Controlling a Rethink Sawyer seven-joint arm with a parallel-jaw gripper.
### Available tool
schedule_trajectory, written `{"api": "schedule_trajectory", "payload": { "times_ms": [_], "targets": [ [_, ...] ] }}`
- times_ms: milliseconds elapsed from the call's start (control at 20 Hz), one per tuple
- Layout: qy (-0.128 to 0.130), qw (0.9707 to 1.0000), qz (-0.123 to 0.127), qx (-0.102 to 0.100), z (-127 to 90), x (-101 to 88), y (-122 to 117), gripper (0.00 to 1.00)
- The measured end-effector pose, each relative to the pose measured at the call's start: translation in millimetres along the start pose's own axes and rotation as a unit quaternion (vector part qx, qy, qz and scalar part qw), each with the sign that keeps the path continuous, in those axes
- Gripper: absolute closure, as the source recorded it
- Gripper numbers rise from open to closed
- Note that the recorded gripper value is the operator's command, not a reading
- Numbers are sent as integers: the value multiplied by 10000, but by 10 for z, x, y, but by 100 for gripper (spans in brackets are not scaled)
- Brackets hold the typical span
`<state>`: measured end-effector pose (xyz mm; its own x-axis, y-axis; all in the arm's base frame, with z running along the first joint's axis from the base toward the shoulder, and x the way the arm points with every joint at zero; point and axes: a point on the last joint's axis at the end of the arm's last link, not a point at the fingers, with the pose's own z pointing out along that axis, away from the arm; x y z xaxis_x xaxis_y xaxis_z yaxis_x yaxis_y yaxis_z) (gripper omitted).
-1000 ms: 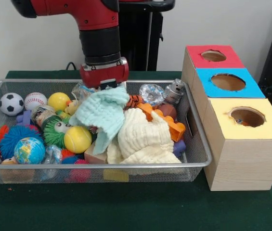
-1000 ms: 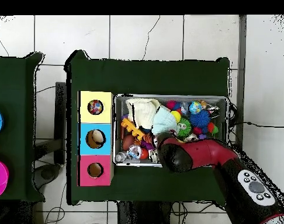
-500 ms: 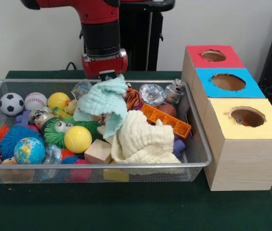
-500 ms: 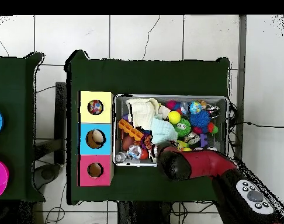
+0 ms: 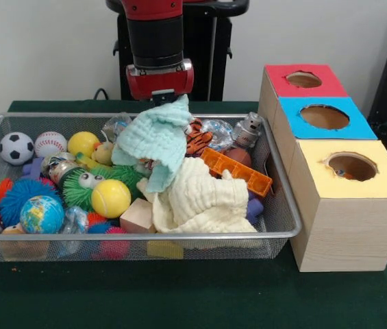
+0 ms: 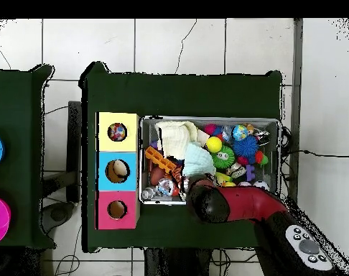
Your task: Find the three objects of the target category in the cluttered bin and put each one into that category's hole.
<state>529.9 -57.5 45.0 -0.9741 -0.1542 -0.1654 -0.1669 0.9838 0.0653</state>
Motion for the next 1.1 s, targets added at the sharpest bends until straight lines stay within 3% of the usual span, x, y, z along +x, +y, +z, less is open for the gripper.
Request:
{"api": "schedule_trajectory", "payload": {
  "times_ms": [450, 1100],
  "targets": [
    [-182, 9998, 111, -59, -122, -228, 83, 100],
    [-331, 9988, 139, -334, -152, -475, 351, 100]
  ]
}}
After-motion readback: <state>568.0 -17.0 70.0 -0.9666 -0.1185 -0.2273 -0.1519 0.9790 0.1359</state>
